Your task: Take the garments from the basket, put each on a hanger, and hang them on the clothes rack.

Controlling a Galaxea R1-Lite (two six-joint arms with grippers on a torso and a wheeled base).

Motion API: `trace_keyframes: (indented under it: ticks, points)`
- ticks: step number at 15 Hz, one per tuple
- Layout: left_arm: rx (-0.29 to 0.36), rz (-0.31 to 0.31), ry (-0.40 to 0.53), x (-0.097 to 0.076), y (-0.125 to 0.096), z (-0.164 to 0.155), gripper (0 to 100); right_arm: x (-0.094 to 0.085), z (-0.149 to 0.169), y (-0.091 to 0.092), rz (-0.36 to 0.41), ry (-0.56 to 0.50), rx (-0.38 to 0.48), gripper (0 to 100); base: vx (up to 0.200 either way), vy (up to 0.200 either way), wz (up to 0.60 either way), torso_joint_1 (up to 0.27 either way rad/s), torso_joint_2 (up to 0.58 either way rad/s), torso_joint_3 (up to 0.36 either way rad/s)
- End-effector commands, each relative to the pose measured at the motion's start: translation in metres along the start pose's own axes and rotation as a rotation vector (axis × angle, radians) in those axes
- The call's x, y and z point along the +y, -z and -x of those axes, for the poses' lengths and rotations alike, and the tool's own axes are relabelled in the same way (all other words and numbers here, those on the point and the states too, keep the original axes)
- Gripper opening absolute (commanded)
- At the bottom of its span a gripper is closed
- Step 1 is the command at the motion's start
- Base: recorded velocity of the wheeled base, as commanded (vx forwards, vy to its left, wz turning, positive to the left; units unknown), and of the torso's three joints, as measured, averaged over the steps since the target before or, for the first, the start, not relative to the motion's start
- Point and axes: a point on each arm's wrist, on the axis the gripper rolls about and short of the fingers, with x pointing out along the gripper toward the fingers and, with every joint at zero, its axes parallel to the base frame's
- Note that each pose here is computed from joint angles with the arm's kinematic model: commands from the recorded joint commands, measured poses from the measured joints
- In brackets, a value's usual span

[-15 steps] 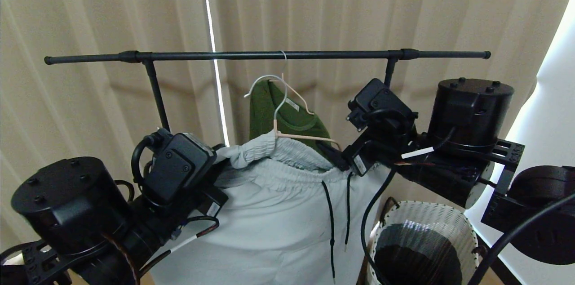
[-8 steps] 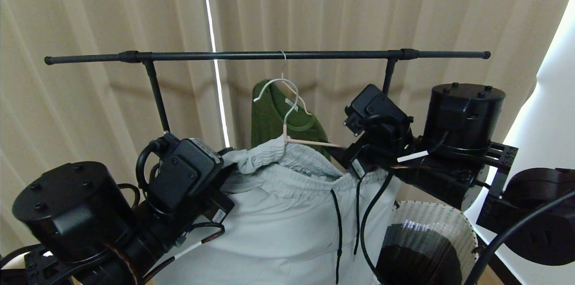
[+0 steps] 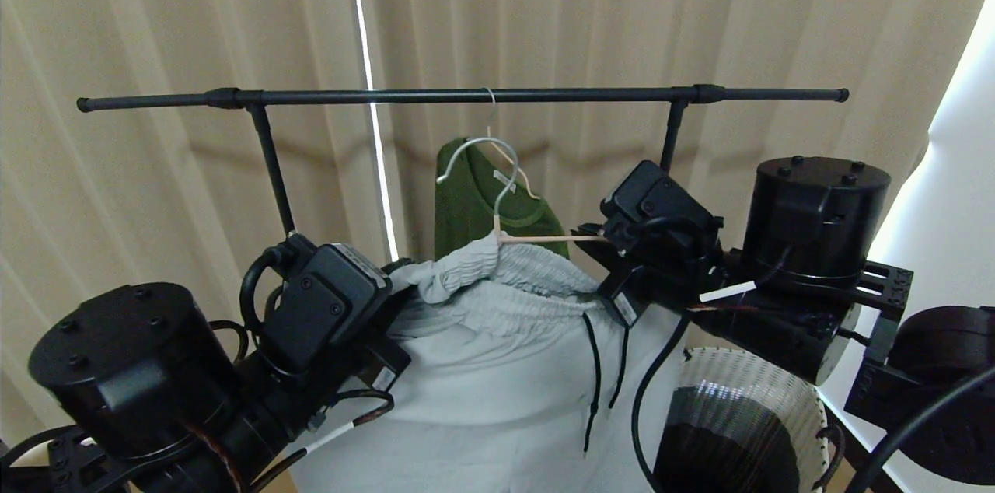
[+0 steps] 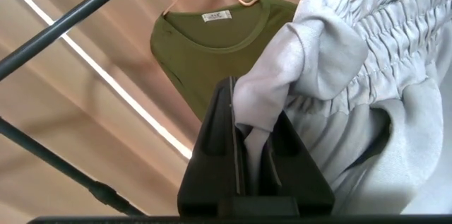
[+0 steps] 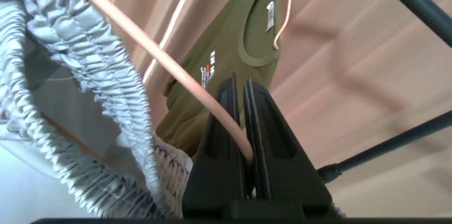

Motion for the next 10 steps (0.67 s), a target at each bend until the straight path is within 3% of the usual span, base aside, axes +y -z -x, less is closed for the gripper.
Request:
trace_keyframes:
  ticks: [1, 2, 7, 10]
  points:
    - [-0.009, 0.016, 0.015, 0.000, 0.000, 0.000, 0, -0.001, 0.006, -0.001, -0.003, 0.007, -0.004, 0, 0.000, 0.000, 0.00, 0.000, 0.00, 0.000]
    - [-0.016, 0.027, 0.028, 0.000, 0.000, 0.000, 100, -0.002, 0.007, -0.001, -0.003, 0.007, -0.004, 0, 0.000, 0.000, 0.00, 0.000, 0.00, 0.000]
    - [-0.047, 0.078, 0.057, 0.005, -0.002, 0.020, 100, -0.021, 0.024, 0.003, -0.017, 0.081, 0.006, 0, 0.000, 0.000, 0.00, 0.000, 0.00, 0.000]
    - [-0.089, 0.172, 0.097, 0.009, -0.005, 0.035, 100, -0.037, 0.036, 0.007, -0.034, 0.136, 0.011, 0, 0.000, 0.000, 0.00, 0.000, 0.00, 0.000]
